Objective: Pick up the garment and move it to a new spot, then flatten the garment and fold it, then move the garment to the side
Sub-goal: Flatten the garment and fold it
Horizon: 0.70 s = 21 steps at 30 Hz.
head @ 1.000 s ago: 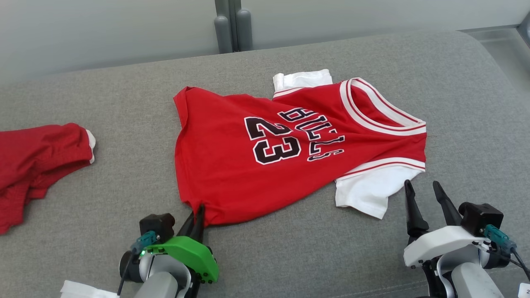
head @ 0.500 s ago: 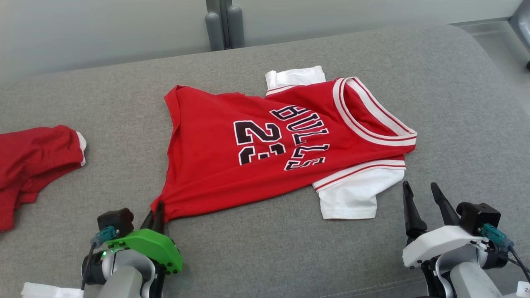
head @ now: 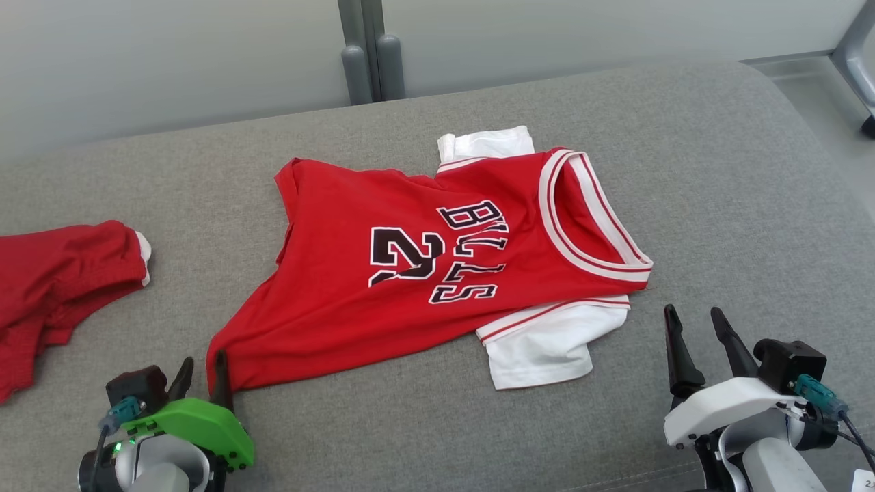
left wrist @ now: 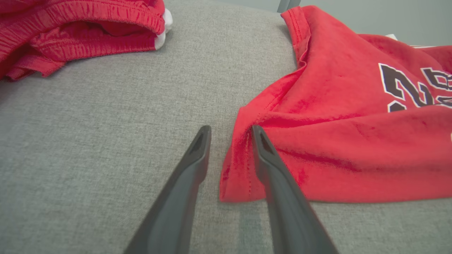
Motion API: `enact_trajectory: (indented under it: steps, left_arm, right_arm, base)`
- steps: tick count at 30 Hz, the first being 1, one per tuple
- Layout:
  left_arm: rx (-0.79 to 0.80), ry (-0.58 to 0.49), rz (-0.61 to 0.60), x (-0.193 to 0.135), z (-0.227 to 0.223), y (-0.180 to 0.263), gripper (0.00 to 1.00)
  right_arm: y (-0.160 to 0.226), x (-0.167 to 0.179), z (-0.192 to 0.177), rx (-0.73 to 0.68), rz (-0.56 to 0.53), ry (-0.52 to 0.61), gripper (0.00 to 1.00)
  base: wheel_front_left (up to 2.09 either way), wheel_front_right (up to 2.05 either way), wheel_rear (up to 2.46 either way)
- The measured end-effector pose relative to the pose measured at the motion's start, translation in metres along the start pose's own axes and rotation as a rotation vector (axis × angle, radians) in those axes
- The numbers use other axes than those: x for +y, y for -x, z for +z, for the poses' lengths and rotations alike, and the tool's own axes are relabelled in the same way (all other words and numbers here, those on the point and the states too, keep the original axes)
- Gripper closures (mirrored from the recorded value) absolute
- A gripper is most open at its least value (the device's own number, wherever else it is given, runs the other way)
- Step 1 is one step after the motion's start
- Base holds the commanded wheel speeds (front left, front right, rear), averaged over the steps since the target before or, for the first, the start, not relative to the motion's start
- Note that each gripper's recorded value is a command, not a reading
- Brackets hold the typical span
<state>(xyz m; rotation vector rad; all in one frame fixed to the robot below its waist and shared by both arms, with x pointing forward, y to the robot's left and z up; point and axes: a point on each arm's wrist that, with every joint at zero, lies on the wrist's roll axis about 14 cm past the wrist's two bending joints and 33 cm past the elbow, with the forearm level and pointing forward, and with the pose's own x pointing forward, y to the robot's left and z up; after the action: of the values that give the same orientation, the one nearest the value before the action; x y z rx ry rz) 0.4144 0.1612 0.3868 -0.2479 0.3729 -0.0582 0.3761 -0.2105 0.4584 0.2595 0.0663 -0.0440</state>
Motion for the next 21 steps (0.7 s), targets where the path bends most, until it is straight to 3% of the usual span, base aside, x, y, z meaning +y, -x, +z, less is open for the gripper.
enact_trajectory:
  steps: [7,21]
  left_arm:
    - [-0.086,-0.043,0.058,0.015,0.012,0.026,0.0]
    - [-0.23,-0.101,0.068,0.008,0.027,0.075,0.0]
  right_arm:
    - [0.007,0.01,0.016,-0.054,0.027,0.013,0.0]
    - [0.02,0.043,0.011,-0.05,0.123,0.047,0.0]
  base:
    - [0.0,0.0,0.0]
    - [0.0,0.0,0.0]
